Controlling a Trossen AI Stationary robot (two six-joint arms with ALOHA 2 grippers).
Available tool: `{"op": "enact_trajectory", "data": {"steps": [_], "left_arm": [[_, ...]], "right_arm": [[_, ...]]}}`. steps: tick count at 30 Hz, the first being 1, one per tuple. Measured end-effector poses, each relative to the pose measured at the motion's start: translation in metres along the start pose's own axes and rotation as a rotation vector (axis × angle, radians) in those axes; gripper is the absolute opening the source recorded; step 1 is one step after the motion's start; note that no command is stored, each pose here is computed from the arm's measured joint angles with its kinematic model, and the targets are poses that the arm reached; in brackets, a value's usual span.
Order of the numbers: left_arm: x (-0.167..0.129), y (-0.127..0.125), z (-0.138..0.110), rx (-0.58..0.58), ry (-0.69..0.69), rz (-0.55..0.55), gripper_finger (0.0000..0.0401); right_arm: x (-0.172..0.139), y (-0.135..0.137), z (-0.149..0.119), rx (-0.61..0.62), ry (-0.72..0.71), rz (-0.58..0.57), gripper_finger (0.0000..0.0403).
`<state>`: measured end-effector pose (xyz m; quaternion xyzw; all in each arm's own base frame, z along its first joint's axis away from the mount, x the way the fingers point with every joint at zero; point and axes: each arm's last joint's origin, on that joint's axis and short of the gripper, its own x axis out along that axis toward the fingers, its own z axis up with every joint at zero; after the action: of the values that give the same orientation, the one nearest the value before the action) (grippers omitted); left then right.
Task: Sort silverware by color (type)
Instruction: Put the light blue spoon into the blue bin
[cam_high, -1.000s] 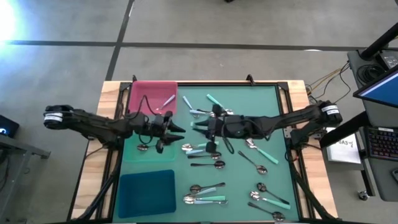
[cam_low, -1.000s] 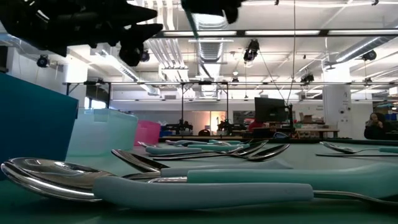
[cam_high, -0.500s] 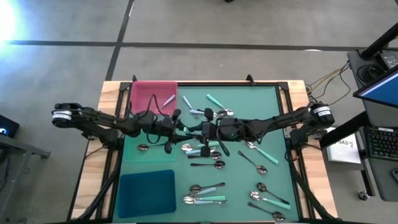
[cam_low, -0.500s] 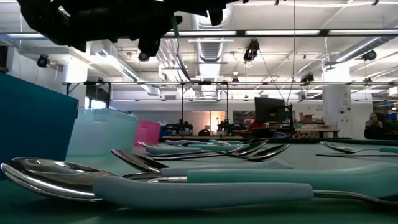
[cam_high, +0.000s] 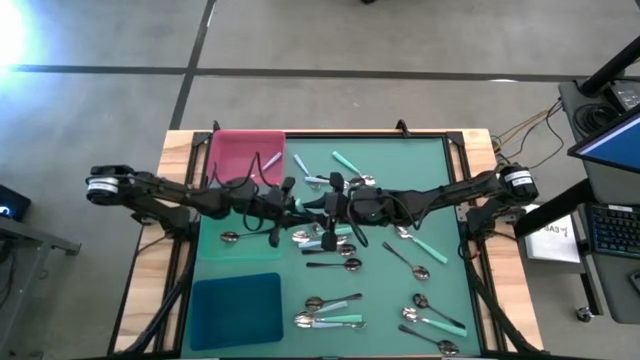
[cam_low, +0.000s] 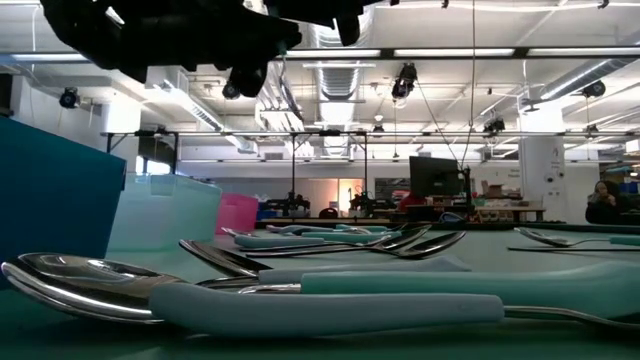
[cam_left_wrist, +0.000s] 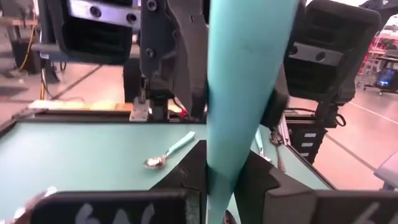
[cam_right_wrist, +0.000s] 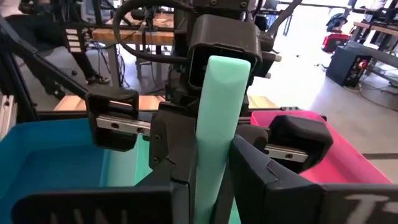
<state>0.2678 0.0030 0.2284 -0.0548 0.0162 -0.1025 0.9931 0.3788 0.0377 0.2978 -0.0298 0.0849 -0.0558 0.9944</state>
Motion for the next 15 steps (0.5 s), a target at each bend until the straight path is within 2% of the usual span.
{"op": "enact_trajectory", "data": {"steps": [8,11,15], "left_arm": [[-0.019,-0.007,0.010,-0.044,0.079,-0.001,0.0030],[-0.030,-0.010,0.017,-0.045,0.097,0.002,0.0030],[-0.051,-0.016,0.023,-0.070,0.173,0.014,0.0030]], "right_arm": [[-0.004,-0.002,-0.001,-0.083,0.101,-0.026,0.0179],[-0.008,-0.004,0.005,-0.083,0.143,-0.059,0.0200],[-0.015,-0.008,0.007,-0.111,0.237,-0.129,0.0207]]}}
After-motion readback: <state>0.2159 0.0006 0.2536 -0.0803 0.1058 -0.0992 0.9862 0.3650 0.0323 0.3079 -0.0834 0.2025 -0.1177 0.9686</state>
